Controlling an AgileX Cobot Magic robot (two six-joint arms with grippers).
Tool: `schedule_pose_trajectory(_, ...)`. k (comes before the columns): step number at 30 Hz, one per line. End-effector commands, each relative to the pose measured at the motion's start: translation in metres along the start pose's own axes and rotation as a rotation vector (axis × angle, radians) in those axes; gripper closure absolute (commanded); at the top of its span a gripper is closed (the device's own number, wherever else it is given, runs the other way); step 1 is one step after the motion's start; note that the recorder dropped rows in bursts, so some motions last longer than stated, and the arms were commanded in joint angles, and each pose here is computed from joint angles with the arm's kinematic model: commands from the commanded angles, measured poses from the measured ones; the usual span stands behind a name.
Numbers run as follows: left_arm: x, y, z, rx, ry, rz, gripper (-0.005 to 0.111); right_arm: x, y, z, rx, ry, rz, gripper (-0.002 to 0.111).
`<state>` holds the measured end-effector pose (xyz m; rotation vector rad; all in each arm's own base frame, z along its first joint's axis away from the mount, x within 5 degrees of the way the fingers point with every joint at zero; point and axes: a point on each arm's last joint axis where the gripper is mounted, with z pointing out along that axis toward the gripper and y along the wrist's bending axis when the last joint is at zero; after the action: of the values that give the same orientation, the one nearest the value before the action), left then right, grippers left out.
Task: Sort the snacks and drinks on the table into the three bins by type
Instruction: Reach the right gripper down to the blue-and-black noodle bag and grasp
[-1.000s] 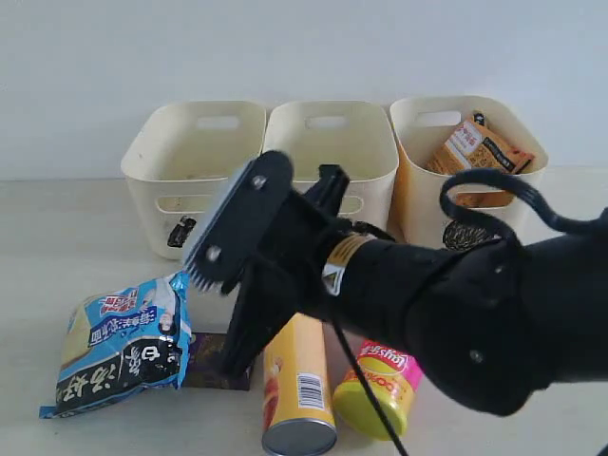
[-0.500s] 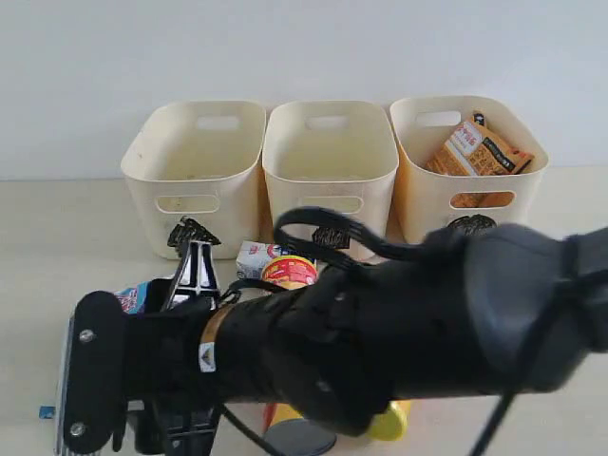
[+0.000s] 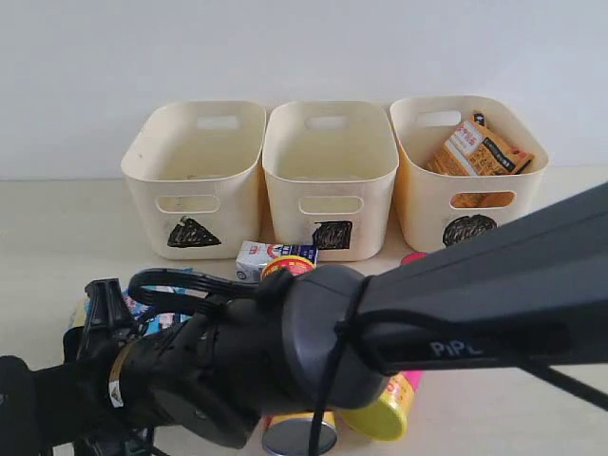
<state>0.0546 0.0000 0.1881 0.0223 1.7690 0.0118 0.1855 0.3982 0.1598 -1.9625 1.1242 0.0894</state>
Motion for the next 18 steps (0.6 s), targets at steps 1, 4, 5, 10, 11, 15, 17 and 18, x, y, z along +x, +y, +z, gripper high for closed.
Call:
schedule_pose_trajectory(1,0.001,0.000,0.000,0.000,0.000,-0.007,0.102,-0.010,-0.013,-0.010,0.073,-0.060,0.155,0.055)
schedule_pose_trajectory(4,0.001,0.000,0.000,0.000,0.000,-0.007,0.102,-0.014,-0.027,-0.017,0.174,-0.125,0.457,0.055)
schedule_pose_trajectory(5,0.001,0.000,0.000,0.000,0.000,-0.007,0.102,-0.015,-0.032,-0.018,0.231,-0.146,0.460,0.055)
schedule_pose_trajectory(10,0.001,0.000,0.000,0.000,0.000,-0.007,0.102,-0.007,-0.025,-0.021,0.417,-0.165,0.408,0.055)
schedule_pose_trajectory(11,0.001,0.000,0.000,0.000,0.000,-0.007,0.102,-0.008,-0.020,-0.022,0.441,-0.165,0.363,0.055)
schedule_pose_trajectory(15,0.001,0.000,0.000,0.000,0.000,-0.007,0.102,-0.006,0.005,-0.020,0.405,-0.086,0.101,0.053)
schedule_pose_trajectory(17,0.001,0.000,0.000,0.000,0.000,-0.007,0.102,-0.001,0.012,-0.018,0.334,-0.017,0.009,0.047)
schedule_pose_trajectory(18,0.001,0.000,0.000,0.000,0.000,-0.007,0.102,0.001,0.014,-0.017,0.300,0.017,-0.033,0.042)
